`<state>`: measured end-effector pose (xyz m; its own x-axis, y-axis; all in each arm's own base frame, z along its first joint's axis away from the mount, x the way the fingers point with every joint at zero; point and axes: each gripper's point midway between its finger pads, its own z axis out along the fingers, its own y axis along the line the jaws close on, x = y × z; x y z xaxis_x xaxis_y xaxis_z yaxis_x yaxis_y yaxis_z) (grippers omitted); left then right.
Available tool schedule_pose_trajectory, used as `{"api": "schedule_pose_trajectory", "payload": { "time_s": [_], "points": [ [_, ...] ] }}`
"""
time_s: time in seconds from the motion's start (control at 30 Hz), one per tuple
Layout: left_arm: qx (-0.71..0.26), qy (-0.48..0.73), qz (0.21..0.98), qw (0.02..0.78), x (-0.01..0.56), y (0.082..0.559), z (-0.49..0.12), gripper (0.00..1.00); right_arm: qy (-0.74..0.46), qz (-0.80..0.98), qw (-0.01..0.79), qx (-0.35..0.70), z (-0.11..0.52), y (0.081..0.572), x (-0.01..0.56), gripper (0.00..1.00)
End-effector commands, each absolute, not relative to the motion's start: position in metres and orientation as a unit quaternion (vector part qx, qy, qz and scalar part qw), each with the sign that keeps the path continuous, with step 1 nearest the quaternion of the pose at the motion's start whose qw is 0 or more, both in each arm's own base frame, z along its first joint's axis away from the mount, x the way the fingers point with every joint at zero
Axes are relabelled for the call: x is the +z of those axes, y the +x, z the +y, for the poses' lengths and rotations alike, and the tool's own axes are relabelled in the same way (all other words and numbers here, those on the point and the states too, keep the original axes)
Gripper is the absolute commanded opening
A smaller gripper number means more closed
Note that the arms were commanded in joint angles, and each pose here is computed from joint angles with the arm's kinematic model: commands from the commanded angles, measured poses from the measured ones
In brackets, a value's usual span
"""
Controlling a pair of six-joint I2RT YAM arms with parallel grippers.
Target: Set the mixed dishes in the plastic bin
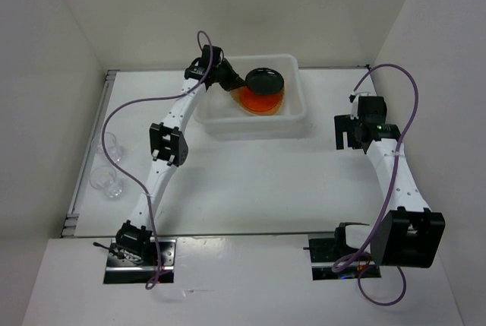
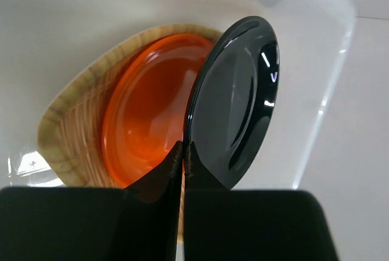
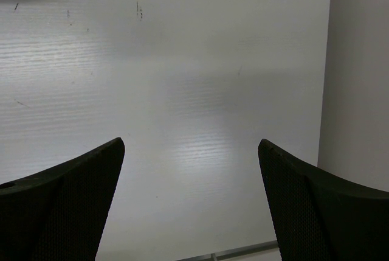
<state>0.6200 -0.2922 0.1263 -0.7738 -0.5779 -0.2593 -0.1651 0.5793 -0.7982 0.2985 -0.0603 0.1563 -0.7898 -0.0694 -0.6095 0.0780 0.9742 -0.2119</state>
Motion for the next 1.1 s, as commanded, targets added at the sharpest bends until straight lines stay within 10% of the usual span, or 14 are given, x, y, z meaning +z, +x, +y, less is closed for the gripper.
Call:
{"api": "schedule_pose_trajectory", "payload": {
  "time_s": [0.0,0.6,0.77,1.07],
  "points": [
    [-0.416,-0.238,0.851,0.215,0.120,0.608,-0.296,0.00,0.009,0.929,0.351,-0.118,-0.061,0.304,0.165,0.95],
    [-0.311,-0.288,0.881,0.211,0.114,0.586,-0.271,0.02,0.009,0.930,0.347,-0.118,-0.061,0.304,0.162,0.96],
    [-0.321,-0.283,0.880,0.206,0.119,0.583,-0.274,0.50,0.009,0.932,0.343,-0.118,-0.061,0.304,0.160,0.96],
    [-0.237,-0.240,0.825,0.454,0.326,0.561,-0.200,0.79,0.007,0.932,0.343,-0.114,-0.060,0.305,0.159,0.96]
  ]
}}
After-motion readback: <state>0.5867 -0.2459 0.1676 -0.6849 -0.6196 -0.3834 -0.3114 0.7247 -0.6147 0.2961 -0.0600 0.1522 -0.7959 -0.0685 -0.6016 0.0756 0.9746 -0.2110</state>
